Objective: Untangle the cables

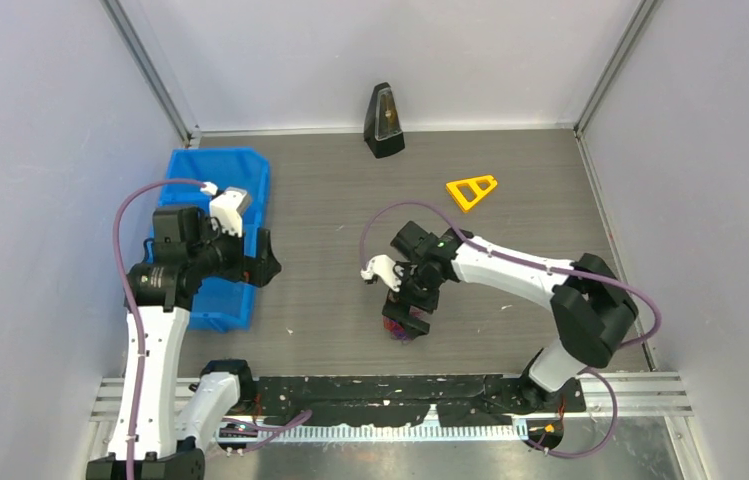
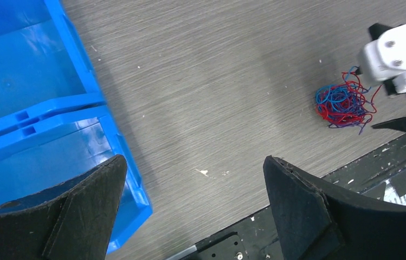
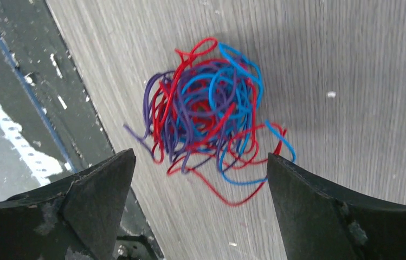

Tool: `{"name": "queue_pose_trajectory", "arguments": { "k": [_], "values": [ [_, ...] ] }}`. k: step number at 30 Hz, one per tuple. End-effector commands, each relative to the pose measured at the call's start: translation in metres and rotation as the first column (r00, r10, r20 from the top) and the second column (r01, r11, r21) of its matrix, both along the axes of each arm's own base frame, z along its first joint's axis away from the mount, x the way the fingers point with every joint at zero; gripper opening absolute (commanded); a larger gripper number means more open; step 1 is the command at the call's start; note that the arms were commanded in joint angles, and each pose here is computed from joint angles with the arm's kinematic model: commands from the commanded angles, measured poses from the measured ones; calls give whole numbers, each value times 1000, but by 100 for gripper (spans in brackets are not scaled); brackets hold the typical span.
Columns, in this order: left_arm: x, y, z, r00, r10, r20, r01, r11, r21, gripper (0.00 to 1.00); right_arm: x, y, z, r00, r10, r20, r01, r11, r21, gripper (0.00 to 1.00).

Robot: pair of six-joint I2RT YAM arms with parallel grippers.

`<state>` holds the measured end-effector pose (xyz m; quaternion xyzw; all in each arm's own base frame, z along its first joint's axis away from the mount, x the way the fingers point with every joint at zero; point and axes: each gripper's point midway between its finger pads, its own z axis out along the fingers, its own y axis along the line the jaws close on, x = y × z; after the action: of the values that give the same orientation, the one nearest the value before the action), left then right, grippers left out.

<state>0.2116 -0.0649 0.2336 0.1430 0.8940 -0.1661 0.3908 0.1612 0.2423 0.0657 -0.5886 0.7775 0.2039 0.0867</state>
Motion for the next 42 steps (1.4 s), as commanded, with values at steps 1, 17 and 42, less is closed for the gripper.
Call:
{"name": "queue_pose_trajectory", "arguments": {
  "k": [1,17,42],
  "values": [
    [5,-9,7,997,13,77,-8,998,-68,99,14,24,-19,999,-14,44,13,1000,23,95],
    [-5,-103,16,906,-337,255,417,816,-400,99,23,55,139,976,-26,214,-69,905,421,5],
    [-34,-193,30,734,-609,300,658,529,-537,0,23,42,198,998,-50,28,21,784,620,17]
  ]
}}
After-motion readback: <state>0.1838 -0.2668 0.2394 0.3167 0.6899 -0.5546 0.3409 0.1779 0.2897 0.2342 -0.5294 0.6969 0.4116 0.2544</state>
